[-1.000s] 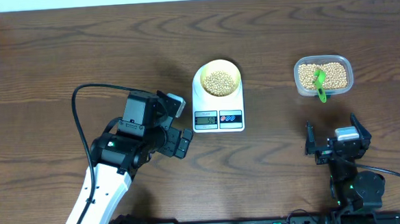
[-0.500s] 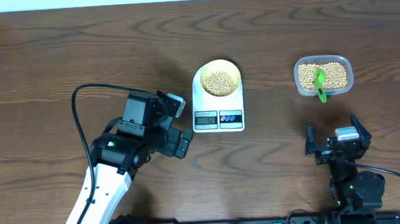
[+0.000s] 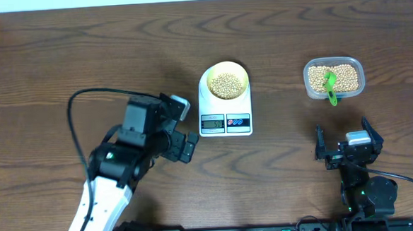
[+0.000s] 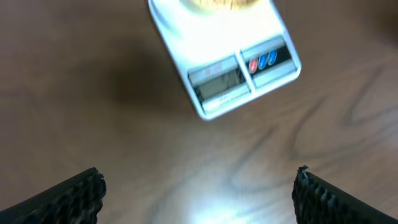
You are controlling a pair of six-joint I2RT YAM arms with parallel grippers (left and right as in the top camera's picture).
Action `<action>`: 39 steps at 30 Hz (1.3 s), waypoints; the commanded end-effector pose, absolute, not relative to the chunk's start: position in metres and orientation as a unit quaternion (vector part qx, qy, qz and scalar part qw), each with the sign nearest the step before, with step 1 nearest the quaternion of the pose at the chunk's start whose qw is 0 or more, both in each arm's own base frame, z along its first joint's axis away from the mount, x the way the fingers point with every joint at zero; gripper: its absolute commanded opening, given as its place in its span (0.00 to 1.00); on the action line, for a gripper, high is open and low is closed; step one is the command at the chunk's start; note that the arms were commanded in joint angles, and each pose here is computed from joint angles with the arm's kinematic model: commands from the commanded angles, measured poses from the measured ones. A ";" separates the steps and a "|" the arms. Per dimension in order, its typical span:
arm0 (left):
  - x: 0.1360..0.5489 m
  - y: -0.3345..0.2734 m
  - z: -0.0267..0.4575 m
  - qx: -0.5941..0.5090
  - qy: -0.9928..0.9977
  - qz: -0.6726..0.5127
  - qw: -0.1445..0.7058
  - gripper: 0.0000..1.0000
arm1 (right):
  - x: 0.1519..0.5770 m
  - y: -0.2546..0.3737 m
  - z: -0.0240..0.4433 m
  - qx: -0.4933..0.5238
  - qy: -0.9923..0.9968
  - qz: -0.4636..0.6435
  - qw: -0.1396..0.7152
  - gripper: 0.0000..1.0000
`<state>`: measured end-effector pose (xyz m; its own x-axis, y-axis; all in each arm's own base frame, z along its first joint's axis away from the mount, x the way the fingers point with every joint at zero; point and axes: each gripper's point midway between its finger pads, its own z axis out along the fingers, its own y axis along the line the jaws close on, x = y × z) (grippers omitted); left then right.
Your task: Scoop item into bowl and weigh 50g on scale
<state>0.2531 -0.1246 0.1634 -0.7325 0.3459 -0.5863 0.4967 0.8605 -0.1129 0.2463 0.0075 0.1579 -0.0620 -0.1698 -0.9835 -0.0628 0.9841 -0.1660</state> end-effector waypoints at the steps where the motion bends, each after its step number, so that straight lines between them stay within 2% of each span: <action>1: 0.247 -0.120 0.180 0.225 0.913 -0.131 0.314 0.98 | 0.246 0.004 0.157 -0.068 0.729 -0.041 0.680 0.99; 11: 0.238 -0.076 0.224 0.162 0.894 -0.096 0.406 0.98 | 0.246 0.004 0.157 -0.068 0.729 -0.041 0.680 0.99; 21: 0.226 -0.043 0.245 0.105 0.879 -0.068 0.461 0.98 | 0.246 0.004 0.157 -0.068 0.729 -0.041 0.680 0.99; 29: 0.211 -0.032 0.272 0.089 0.826 -0.049 0.554 0.98 | 0.246 0.004 0.157 -0.068 0.729 -0.041 0.680 0.99; 39: 0.214 -0.023 0.265 0.073 0.794 -0.033 0.602 0.98 | 0.246 0.004 0.157 -0.068 0.729 -0.041 0.680 0.99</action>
<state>0.2126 -0.0261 0.2679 -0.2752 0.0809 -0.9580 0.1733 0.9843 0.0333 0.2463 0.0075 0.1580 -0.0616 -0.1695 -0.9836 -0.0628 0.9842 -0.1656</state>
